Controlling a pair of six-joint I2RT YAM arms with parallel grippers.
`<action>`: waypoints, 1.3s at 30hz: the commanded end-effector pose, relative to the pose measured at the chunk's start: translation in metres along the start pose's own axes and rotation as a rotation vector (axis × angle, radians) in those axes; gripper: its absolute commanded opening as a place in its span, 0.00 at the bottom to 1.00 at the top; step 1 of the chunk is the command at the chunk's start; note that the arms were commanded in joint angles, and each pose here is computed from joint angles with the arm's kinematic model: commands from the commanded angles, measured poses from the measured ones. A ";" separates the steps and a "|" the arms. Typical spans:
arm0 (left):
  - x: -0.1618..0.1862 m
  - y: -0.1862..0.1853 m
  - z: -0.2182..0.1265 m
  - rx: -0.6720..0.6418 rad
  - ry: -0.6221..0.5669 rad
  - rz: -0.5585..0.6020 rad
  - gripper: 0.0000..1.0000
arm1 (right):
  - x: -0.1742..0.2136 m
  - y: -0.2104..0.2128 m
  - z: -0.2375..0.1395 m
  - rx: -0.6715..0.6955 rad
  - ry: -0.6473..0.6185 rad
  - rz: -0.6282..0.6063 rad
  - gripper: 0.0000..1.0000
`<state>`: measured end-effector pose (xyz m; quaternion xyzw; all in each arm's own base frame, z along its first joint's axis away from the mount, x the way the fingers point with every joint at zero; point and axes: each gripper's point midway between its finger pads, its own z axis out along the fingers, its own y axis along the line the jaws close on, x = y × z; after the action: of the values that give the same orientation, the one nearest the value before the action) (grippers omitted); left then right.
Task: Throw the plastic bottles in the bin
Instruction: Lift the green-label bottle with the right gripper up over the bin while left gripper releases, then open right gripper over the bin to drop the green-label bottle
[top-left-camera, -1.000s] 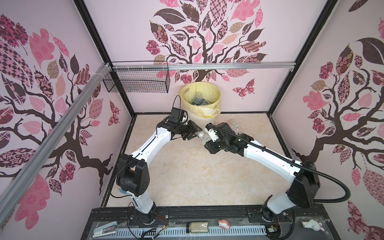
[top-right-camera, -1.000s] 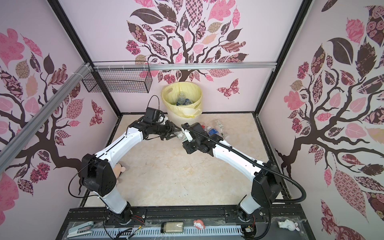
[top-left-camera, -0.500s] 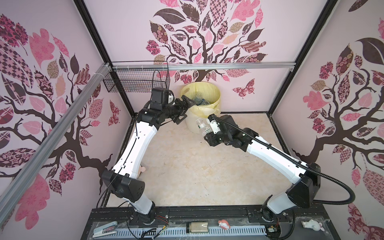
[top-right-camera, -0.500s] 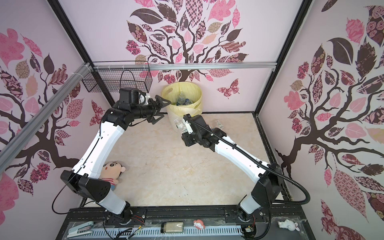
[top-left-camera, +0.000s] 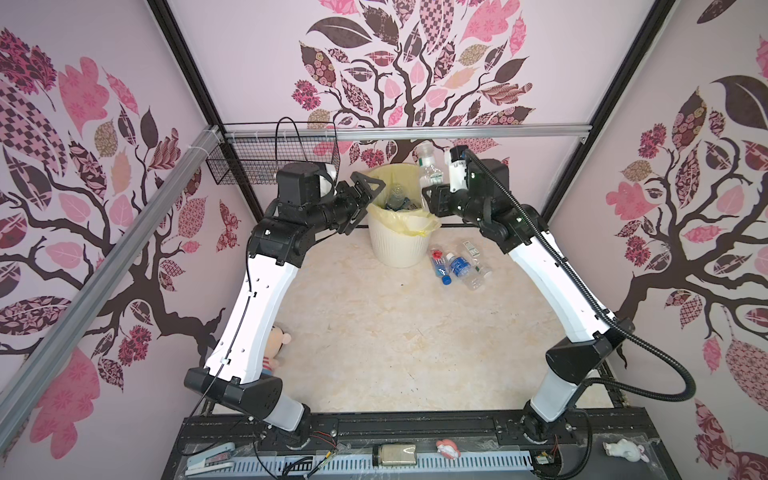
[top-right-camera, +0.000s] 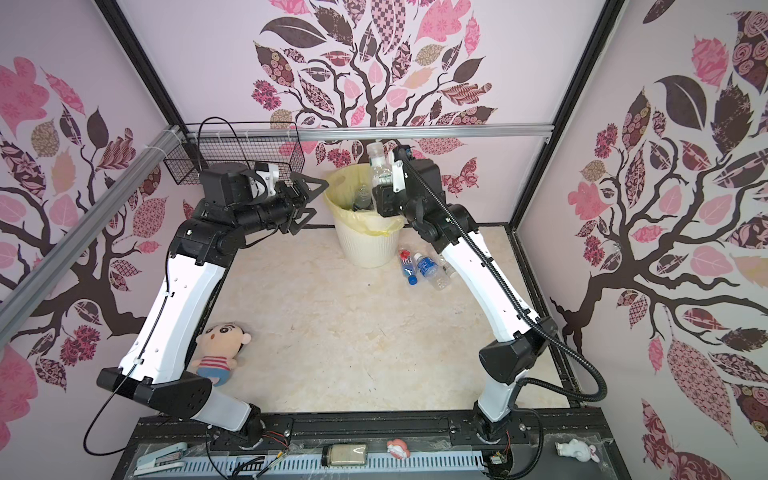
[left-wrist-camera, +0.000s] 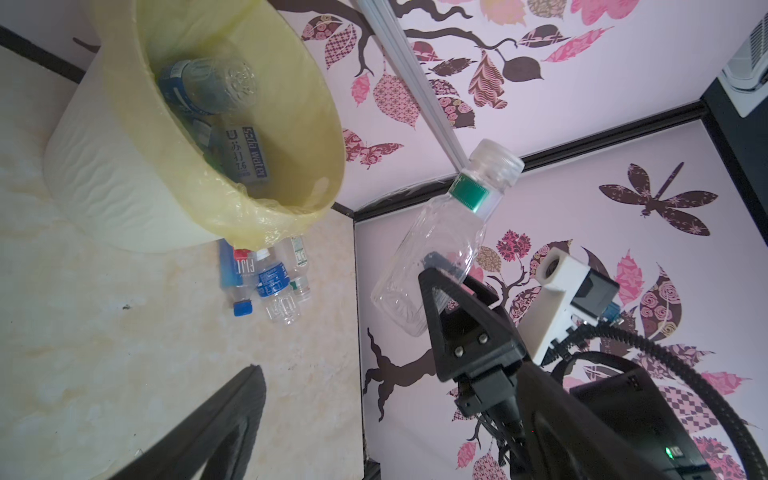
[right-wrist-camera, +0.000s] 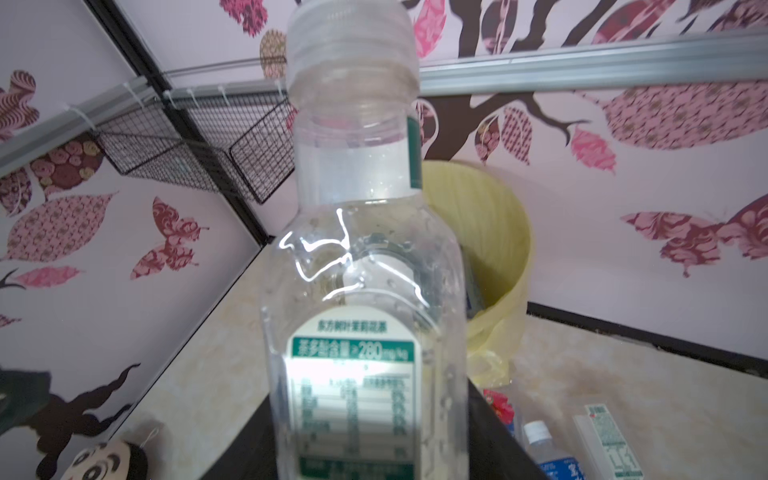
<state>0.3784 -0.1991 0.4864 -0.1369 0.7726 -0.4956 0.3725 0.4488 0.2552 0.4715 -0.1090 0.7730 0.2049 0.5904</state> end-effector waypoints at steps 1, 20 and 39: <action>-0.006 -0.017 -0.008 0.022 -0.031 0.071 0.97 | -0.050 0.002 -0.005 0.039 -0.153 -0.028 0.43; 0.000 0.013 0.002 -0.037 0.036 0.005 0.97 | 0.004 -0.069 0.114 0.227 -0.100 0.051 0.78; 0.014 0.024 0.020 -0.085 0.037 0.031 0.97 | -0.013 -0.075 0.053 0.286 -0.090 0.022 1.00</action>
<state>0.3835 -0.2015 0.4656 -0.1392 0.7944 -0.4712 0.3570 0.5522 0.2314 0.4312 -0.0217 0.7771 0.1166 0.6181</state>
